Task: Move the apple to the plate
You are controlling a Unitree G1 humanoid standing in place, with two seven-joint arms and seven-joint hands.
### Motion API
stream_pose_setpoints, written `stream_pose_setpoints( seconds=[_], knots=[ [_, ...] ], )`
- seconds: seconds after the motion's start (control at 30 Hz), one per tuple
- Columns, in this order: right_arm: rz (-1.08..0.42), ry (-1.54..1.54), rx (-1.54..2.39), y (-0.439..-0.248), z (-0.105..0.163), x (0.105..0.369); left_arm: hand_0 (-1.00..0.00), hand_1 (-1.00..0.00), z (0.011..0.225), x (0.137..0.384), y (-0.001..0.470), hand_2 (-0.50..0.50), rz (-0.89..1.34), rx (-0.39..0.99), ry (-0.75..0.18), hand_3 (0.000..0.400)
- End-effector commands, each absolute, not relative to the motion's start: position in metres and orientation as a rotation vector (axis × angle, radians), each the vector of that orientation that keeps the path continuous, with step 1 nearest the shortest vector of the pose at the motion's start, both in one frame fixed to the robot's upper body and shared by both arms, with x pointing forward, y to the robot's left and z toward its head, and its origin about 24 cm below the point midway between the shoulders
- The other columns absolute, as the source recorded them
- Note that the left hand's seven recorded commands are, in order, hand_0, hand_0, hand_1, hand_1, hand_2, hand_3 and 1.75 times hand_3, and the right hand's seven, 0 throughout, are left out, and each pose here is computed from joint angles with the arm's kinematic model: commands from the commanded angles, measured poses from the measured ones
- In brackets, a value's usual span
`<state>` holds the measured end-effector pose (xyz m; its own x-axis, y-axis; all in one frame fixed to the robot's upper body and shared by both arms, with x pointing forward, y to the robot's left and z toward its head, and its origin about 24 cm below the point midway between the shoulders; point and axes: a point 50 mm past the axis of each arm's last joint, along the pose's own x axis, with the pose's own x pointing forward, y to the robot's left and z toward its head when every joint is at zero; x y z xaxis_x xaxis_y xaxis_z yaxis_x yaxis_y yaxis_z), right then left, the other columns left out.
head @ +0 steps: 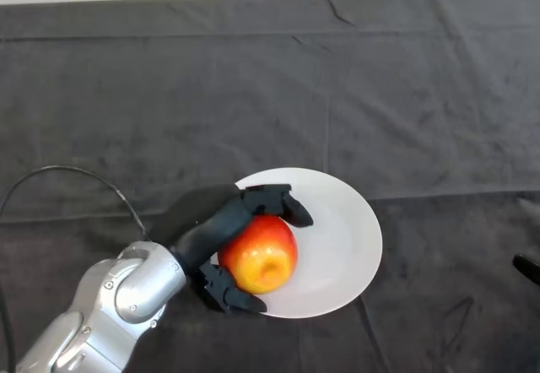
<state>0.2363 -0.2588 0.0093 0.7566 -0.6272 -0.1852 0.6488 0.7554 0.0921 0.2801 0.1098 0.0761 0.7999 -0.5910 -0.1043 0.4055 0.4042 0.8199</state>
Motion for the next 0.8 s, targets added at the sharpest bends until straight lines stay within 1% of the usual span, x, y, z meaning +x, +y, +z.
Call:
stream_pose_setpoints(
  seconds=[0.03,0.17,0.23,0.27,0.3,0.33,0.37,0.4,0.43,0.47,0.5,0.8],
  knots=[
    [-0.721,0.268,0.174,-0.2555,-0.0128,0.2248,-1.00,-1.00,0.0748,0.2717,0.1090,0.00,-0.703,1.040,-0.239,0.400],
    [-0.721,0.268,0.174,-0.2555,-0.0128,0.2249,-1.00,-1.00,0.0739,0.2730,0.1098,0.00,-0.722,1.060,-0.237,0.400],
    [-0.721,0.268,0.174,-0.2555,-0.0128,0.2249,-0.95,-0.85,0.0738,0.2738,0.1101,-0.05,-0.726,1.068,-0.236,0.380],
    [-0.721,0.268,0.174,-0.2555,-0.0128,0.2249,-0.87,-0.67,0.0737,0.2741,0.1103,-0.10,-0.727,1.073,-0.236,0.350],
    [-0.721,0.268,0.174,-0.2555,-0.0128,0.2249,-0.69,-0.09,0.0737,0.2743,0.1103,-0.30,-0.727,1.076,-0.236,0.276],
    [-0.721,0.268,0.174,-0.2555,-0.0128,0.2249,-0.60,0.00,0.0739,0.2744,0.1102,-0.30,-0.727,1.079,-0.236,0.242],
    [-0.721,0.268,0.174,-0.2555,-0.0128,0.2249,-0.53,0.00,0.0741,0.2746,0.1100,-0.26,-0.726,1.082,-0.236,0.212],
    [-0.721,0.268,0.174,-0.2555,-0.0128,0.2249,-0.34,0.00,0.0743,0.2747,0.1099,-0.17,-0.725,1.084,-0.236,0.135],
    [-0.721,0.268,0.174,-0.2555,-0.0128,0.2249,-0.25,0.00,0.0744,0.2748,0.1097,-0.13,-0.723,1.086,-0.237,0.102],
    [-0.721,0.268,0.174,-0.2555,-0.0128,0.2249,-0.02,0.00,0.0744,0.2749,0.1096,-0.01,-0.722,1.087,-0.237,0.009],
    [-0.722,0.268,0.174,-0.2555,-0.0128,0.2249,0.00,0.00,0.0746,0.2751,0.1096,0.00,-0.720,1.088,-0.238,0.000],
    [-0.722,0.268,0.174,-0.2555,-0.0128,0.2249,0.00,0.00,0.0749,0.2763,0.1105,0.00,-0.698,1.083,-0.243,0.000]
  ],
)
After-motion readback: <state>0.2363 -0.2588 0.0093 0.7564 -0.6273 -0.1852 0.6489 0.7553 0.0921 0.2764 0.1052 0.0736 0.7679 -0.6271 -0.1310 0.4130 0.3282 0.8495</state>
